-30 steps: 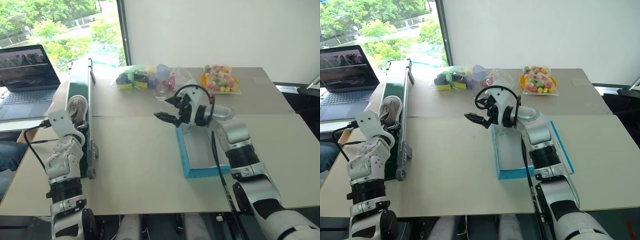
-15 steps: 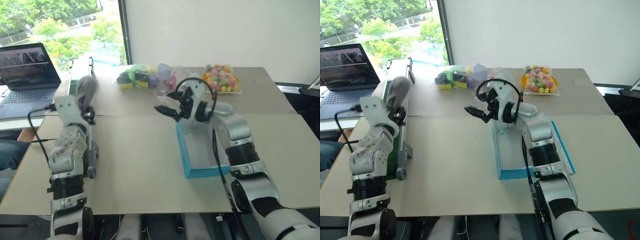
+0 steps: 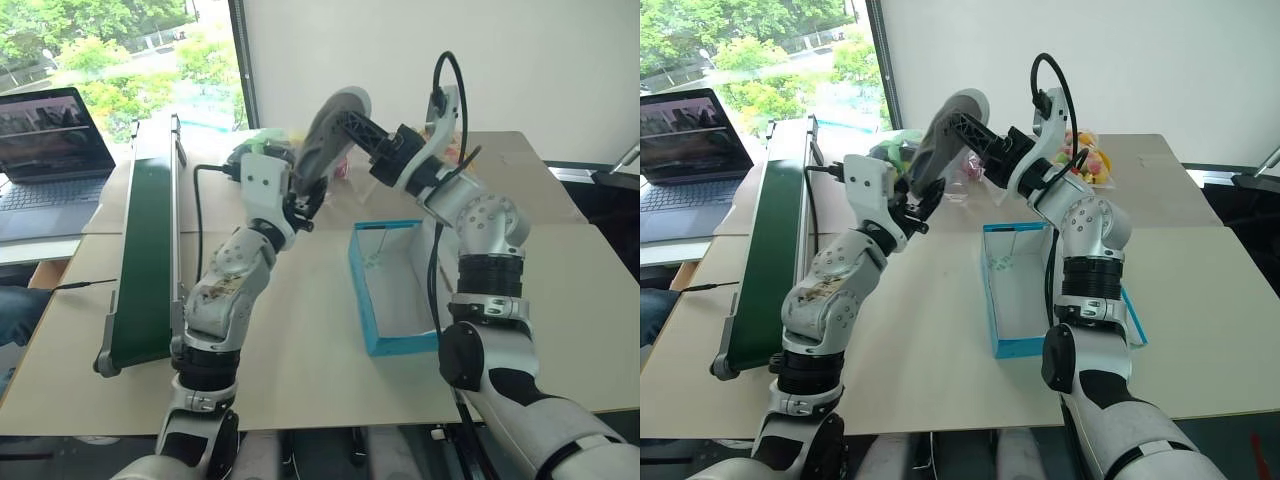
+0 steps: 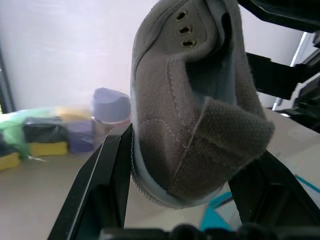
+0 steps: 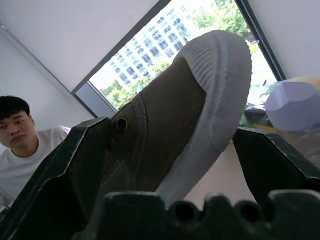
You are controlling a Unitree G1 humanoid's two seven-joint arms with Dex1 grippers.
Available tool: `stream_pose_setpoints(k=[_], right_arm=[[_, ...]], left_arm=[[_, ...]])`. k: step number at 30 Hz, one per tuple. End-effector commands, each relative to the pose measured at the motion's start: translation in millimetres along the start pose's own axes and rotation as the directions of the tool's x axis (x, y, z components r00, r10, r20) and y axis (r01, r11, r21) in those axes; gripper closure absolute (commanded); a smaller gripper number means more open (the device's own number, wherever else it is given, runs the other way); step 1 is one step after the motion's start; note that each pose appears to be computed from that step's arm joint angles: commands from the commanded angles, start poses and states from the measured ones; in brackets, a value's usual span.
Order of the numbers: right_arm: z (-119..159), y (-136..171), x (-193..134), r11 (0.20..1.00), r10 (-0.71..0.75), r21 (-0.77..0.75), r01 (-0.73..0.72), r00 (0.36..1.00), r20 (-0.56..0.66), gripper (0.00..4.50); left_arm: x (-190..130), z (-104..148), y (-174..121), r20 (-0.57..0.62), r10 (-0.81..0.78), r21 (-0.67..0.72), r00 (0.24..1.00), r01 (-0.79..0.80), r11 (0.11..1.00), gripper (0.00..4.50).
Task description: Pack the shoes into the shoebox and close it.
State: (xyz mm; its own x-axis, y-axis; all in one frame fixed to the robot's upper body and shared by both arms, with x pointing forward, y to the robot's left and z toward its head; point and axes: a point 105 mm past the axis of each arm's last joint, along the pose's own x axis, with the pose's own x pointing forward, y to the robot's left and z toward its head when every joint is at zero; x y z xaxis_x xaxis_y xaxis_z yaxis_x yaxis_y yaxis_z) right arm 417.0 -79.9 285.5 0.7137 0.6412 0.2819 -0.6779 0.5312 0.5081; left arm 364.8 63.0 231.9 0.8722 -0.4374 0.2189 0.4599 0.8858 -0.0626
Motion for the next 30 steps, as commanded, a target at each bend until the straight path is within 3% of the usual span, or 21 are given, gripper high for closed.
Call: stream_pose_setpoints(k=[1,4,6,7,11,13,17,18,19,23,27,30], right_arm=[[14.9,8.9,1.7,1.0,0.023,0.0,-0.023,0.998,0.051,0.0],[16.5,7.7,0.9,1.0,0.014,-0.003,-0.014,0.998,0.061,0.0],[19.1,6.5,-0.2,1.0,0.011,0.0,-0.011,0.997,0.08,0.56],[19.7,6.7,-0.7,1.0,0.014,-0.002,-0.014,0.996,0.084,0.61],[22.7,8.3,-1.5,1.0,0.022,-0.009,-0.021,0.995,0.095,1.95],[25.5,9.5,-1.6,1.0,0.024,-0.008,-0.024,0.994,0.108,2.74],[30.5,10.7,-1.8,0.999,0.021,-0.031,-0.018,0.993,0.118,3.87],[32.4,10.2,-2.1,0.999,0.014,-0.047,-0.008,0.993,0.119,3.98],[34.4,9.4,-2.5,0.998,0.003,-0.064,0.004,0.993,0.118,4.01],[46.8,8.5,-6.1,0.989,-0.021,-0.14,0.037,0.993,0.12,4.08],[71.0,12.2,-15.2,0.943,-0.064,-0.32,0.093,0.993,0.101,4.09],[67.3,1.4,-22.7,0.845,-0.194,-0.513,0.153,0.981,-0.028,4.1]], left_arm=[[2.6,22.8,-15.7,0.076,-0.048,-0.047,0.996,0.052,0.998,2.19],[2.7,19.3,-23.4,0.058,-0.081,-0.042,0.995,0.083,0.996,2.19],[2.2,14.7,-25.3,0.035,-0.094,-0.06,0.995,0.096,0.994,2.19],[2.0,13.3,-25.6,0.028,-0.097,-0.062,0.995,0.099,0.993,2.19],[0.0,7.9,-24.1,-0.008,-0.107,-0.096,0.994,0.106,0.99,2.19],[-6.2,-7.7,-29.1,-0.104,-0.187,-0.201,0.977,0.164,0.966,2.19],[-16.4,-4.5,-16.6,-0.136,-0.216,-0.171,0.967,0.192,0.966,2.19],[-18.8,-3.1,-9.7,-0.152,-0.217,-0.162,0.964,0.193,0.968,2.19],[-21.2,-0.6,-4.6,-0.162,-0.229,-0.15,0.96,0.205,0.967,1.3],[-29.2,11.6,6.6,-0.198,-0.281,-0.086,0.939,0.269,0.959,0.0],[-48.3,18.8,15.9,-0.294,-0.366,0.038,0.883,0.393,0.919,0.0],[-58.3,12.2,11.7,-0.378,-0.407,0.124,0.832,0.481,0.868,0.0]])
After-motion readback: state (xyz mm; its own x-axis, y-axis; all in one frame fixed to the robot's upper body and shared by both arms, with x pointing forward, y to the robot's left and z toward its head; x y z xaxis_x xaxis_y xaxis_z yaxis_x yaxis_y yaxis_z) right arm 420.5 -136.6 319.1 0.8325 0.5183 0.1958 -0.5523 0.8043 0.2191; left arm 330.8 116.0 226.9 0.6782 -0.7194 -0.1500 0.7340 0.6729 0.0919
